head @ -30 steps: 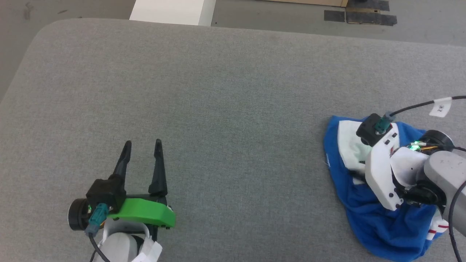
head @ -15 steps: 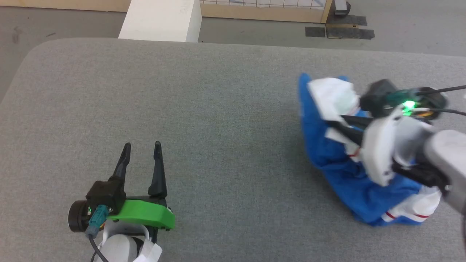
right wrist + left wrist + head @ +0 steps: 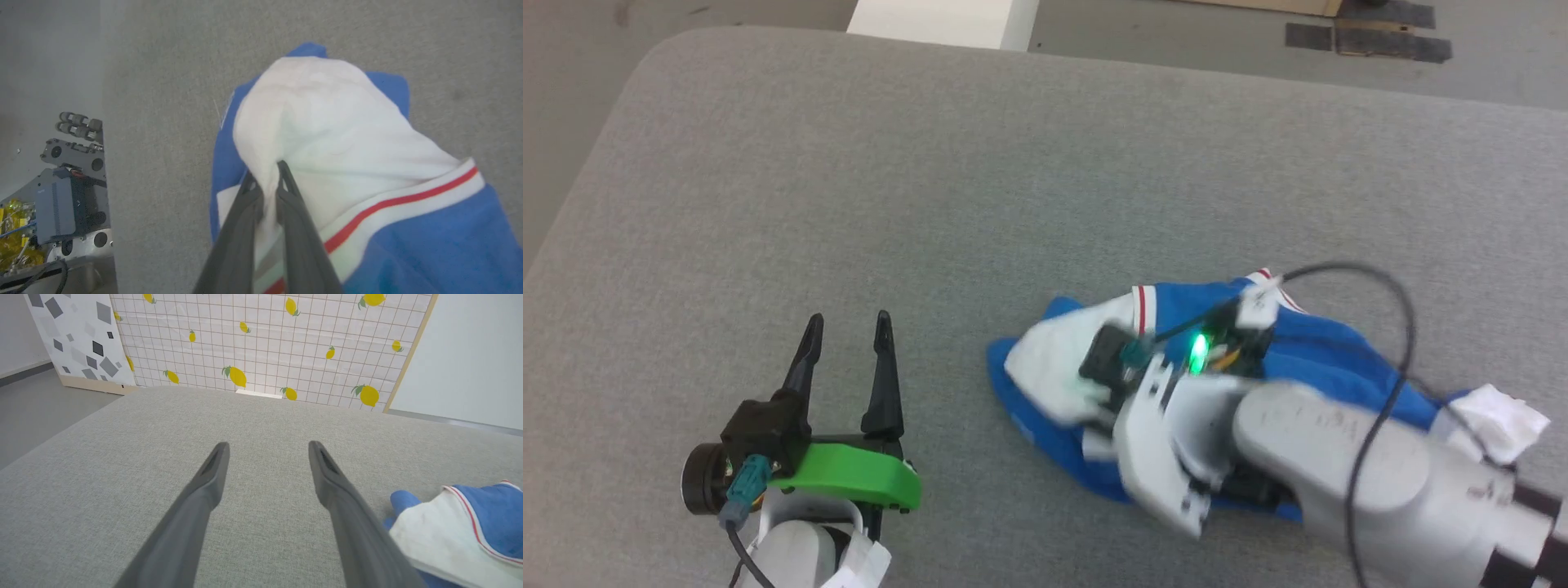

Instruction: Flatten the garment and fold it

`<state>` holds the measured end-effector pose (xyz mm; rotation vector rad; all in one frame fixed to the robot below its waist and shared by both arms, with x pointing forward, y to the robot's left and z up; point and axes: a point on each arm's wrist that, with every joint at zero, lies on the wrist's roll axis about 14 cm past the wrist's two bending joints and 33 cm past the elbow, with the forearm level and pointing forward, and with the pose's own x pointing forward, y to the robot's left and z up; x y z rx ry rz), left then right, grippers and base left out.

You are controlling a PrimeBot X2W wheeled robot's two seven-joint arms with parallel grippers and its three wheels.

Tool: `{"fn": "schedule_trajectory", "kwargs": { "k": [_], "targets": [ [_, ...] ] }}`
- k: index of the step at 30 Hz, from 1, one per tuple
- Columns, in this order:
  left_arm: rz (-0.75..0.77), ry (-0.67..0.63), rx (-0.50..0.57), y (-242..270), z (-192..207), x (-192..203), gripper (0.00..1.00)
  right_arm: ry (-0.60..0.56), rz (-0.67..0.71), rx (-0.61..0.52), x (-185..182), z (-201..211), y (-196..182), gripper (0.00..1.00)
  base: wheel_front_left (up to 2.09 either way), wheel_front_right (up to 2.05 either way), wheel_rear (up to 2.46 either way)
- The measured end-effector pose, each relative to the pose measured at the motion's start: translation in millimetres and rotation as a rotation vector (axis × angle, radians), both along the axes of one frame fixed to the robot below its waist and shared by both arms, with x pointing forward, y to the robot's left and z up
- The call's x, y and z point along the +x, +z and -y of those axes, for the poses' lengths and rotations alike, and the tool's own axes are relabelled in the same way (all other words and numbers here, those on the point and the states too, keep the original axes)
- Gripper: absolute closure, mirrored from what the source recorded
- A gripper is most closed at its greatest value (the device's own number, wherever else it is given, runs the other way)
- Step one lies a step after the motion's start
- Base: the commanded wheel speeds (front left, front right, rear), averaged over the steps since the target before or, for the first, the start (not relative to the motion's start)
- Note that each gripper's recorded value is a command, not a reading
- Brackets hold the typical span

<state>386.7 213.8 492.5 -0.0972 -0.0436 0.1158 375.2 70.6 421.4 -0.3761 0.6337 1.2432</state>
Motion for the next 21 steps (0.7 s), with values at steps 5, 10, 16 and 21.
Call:
{"fn": "schedule_trajectory", "kwargs": {
  "k": [5, 10, 16, 21],
  "targets": [
    [-0.015, 0.017, 0.004, -4.3, -4.2, -0.9, 0.00, 0.075, -0.103, -0.105, -50.2, 3.3, -38.0, 1.00, 0.00, 0.00, 0.00],
    [-0.010, 0.005, 0.000, -3.3, -0.4, 0.9, 0.00, 0.059, -0.040, -0.014, -45.0, -0.8, -23.7, 0.00, 0.00, 0.00, 0.00],
    [0.038, -0.020, 0.020, 13.0, 5.0, 0.9, 0.00, -0.039, 0.167, 0.241, -9.3, 6.4, 39.5, 0.00, 0.00, 0.00, 0.00],
    [0.068, -0.045, 0.028, 22.6, 11.2, 0.3, 0.00, -0.250, 0.368, 0.445, 41.2, 50.5, 108.4, 0.00, 0.00, 0.00, 0.00]
  ]
}}
